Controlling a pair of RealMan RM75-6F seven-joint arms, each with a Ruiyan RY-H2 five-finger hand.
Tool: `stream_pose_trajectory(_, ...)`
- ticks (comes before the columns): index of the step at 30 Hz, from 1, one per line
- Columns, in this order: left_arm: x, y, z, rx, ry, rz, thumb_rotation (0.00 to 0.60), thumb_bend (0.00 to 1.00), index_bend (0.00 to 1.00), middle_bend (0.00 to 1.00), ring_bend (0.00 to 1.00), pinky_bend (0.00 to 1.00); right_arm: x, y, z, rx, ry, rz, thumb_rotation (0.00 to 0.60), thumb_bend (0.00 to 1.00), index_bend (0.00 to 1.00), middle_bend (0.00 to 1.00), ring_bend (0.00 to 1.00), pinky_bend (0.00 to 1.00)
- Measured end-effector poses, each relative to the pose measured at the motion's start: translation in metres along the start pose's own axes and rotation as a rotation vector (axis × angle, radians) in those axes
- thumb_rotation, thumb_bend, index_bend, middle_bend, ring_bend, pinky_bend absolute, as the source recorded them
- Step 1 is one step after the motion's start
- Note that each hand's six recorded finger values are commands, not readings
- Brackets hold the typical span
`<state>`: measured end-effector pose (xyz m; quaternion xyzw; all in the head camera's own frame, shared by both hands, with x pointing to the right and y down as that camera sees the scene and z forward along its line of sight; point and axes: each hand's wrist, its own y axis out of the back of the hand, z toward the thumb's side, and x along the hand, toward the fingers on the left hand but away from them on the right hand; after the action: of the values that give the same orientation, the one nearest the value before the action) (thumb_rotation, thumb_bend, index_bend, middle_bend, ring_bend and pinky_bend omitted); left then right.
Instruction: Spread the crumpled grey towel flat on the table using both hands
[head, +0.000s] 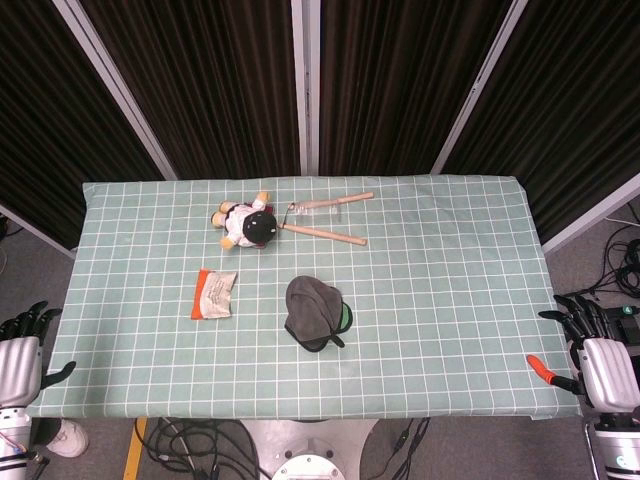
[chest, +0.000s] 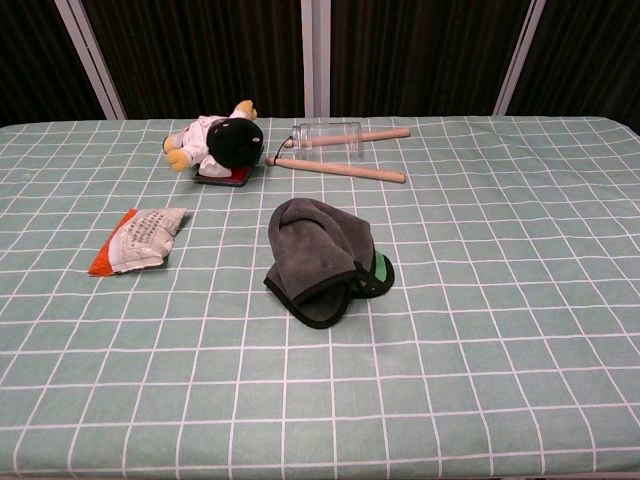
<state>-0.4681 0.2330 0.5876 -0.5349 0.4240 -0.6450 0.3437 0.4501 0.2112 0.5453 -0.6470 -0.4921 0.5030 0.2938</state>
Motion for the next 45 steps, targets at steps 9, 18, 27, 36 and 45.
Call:
stream_pose_trajectory(9, -0.002, 0.002, 0.001, 0.004, -0.001, 0.005, 0.6, 0.04, 0.29, 0.24, 0.21, 0.21, -0.001, -0.001, 0.0, -0.005, 0.009, 0.006, 0.6, 0.11, 0.28, 0.12, 0.0, 0.0)
stream_pose_trajectory(18, -0.001, 0.004, 0.001, 0.003, 0.004, 0.011, 0.6, 0.04, 0.29, 0.24, 0.21, 0.21, -0.015, -0.01, 0.02, -0.003, 0.104, 0.061, 0.6, 0.0, 0.28, 0.12, 0.0, 0.0)
stream_pose_trajectory(27, 0.002, 0.004, 0.003, 0.002, -0.001, 0.012, 0.6, 0.04, 0.29, 0.24, 0.21, 0.21, -0.056, -0.051, 0.082, 0.011, 0.336, 0.24, 0.6, 0.08, 0.33, 0.12, 0.0, 0.0)
stream_pose_trajectory(36, 0.002, 0.005, 0.004, 0.01, -0.002, 0.01, 0.6, 0.04, 0.29, 0.24, 0.21, 0.21, -0.095, -0.129, 0.163, 0.016, 0.558, 0.398, 0.6, 0.08, 0.36, 0.1, 0.0, 0.0)
stream_pose_trajectory(45, 0.003, 0.003, 0.002, 0.012, 0.005, 0.004, 0.6, 0.04, 0.29, 0.24, 0.21, 0.21, -0.111, -0.196, 0.206, 0.061, 0.645, 0.471, 0.6, 0.01, 0.36, 0.1, 0.0, 0.0)
